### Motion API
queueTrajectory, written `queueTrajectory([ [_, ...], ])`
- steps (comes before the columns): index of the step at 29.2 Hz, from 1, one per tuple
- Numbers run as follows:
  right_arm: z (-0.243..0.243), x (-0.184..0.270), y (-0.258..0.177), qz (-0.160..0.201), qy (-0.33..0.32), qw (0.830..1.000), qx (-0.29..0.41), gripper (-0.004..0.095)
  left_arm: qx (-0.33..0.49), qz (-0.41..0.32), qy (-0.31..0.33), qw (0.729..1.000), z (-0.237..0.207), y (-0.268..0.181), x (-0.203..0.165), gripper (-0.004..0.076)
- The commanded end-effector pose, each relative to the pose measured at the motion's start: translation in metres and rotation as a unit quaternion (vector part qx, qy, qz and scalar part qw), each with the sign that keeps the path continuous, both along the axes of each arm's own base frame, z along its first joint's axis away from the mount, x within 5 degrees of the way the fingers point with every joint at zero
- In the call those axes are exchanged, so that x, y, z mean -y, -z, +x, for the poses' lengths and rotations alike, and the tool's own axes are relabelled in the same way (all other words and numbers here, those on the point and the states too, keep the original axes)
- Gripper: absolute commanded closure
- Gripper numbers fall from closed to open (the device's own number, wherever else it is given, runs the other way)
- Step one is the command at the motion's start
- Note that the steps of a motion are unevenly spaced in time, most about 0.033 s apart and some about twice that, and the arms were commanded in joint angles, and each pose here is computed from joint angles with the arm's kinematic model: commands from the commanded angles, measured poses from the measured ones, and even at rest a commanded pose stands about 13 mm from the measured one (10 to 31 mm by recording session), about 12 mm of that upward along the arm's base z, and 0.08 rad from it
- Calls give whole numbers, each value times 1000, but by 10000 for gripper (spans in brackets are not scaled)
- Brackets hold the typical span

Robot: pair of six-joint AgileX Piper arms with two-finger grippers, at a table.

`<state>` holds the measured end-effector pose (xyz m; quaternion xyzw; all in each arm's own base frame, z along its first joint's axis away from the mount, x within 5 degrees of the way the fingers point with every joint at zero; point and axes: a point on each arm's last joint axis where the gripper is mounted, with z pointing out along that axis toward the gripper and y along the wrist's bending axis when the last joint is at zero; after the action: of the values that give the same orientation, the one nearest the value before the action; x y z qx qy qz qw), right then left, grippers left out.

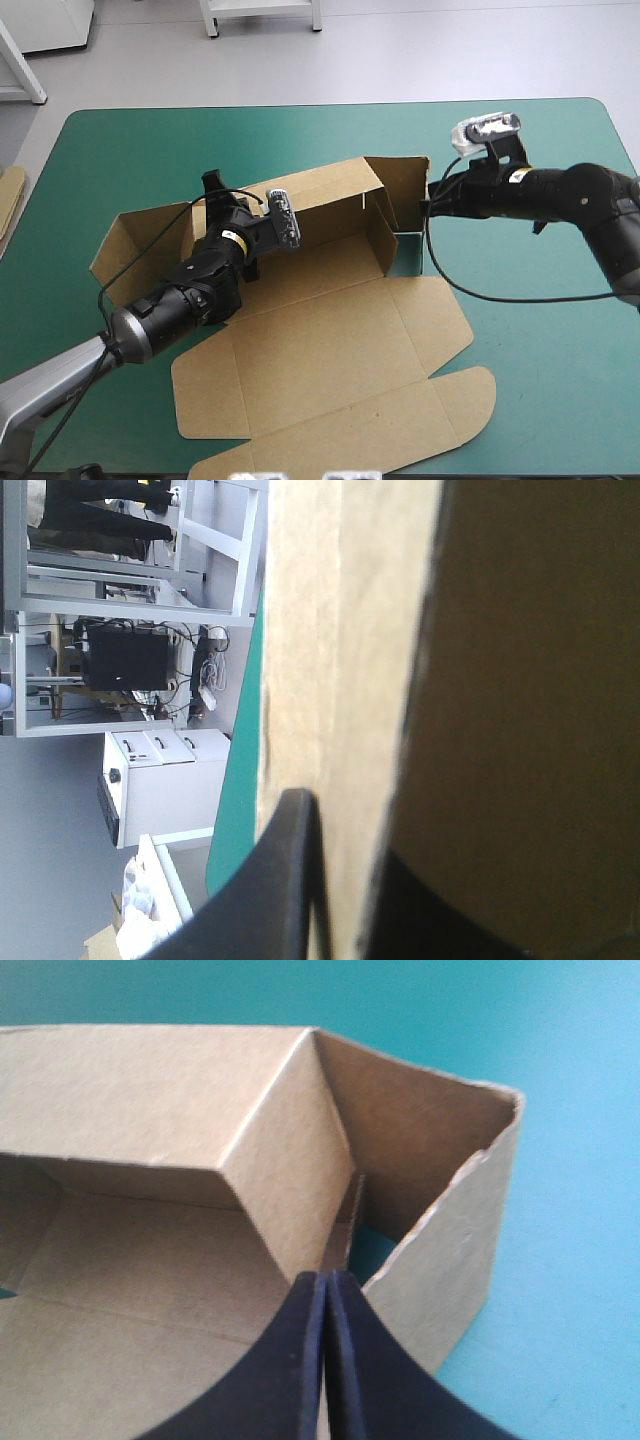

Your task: Fold the box

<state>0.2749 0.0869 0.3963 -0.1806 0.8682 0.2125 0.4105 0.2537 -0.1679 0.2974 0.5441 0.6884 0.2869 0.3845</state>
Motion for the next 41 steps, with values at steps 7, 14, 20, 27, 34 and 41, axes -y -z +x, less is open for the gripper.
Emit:
queueTrajectory([
  [7,47,-7,-46,22,19,999,25,907,-84,-57,-73,992,-8,21,-3,733],
  [14,104,-20,-33,19,11,999,-31,907,-84,-57,-73,992,-8,21,-3,732],
  [20,140,-24,-28,3,20,999,-38,907,-84,-55,-74,992,-8,21,-3,732],
  [27,158,-28,-7,-12,8,996,-84,907,-85,-55,-74,992,-8,22,-3,732],
  [34,157,-33,4,-8,-3,994,-113,907,-85,-55,-74,992,-8,22,-3,733],
  [41,151,-53,25,-19,-23,988,-152,907,-85,-54,-74,992,-8,22,-3,733],
])
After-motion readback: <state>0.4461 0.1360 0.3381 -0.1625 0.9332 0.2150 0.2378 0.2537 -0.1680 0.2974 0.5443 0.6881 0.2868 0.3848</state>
